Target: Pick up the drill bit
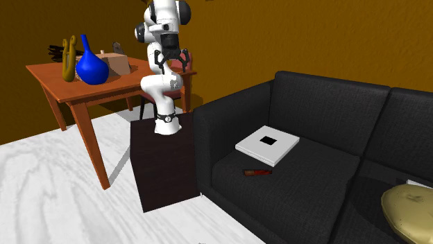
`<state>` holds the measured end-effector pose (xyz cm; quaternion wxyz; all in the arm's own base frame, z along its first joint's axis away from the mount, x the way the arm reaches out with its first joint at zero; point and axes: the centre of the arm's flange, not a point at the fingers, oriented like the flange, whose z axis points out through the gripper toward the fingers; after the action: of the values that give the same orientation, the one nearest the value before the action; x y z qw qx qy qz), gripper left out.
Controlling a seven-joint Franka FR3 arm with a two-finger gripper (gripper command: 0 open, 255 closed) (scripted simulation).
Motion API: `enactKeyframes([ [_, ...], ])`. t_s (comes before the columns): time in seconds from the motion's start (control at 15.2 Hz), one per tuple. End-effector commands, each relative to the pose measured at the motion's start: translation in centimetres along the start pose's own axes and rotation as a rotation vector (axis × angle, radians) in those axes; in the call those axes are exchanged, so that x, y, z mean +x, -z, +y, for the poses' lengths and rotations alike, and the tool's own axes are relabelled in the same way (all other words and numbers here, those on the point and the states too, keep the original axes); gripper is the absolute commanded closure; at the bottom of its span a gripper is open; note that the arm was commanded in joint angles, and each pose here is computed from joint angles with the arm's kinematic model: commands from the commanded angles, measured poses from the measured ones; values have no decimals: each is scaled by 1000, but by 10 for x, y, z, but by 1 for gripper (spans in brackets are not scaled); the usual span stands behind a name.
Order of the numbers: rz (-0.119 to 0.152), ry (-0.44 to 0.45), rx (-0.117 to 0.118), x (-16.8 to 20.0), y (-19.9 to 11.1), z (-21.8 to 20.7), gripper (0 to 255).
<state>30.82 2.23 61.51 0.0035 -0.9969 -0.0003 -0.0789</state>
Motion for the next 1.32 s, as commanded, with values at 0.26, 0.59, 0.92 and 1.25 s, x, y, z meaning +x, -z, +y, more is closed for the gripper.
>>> enactKeyframes([
  [0.26,-14,103,5,36,-38,-13,0],
  [0.59,-32,232,12,77,-87,-35,0],
  [0.92,-50,361,19,115,-136,-63,0],
  [1.25,-68,489,25,147,-186,-95,0],
])
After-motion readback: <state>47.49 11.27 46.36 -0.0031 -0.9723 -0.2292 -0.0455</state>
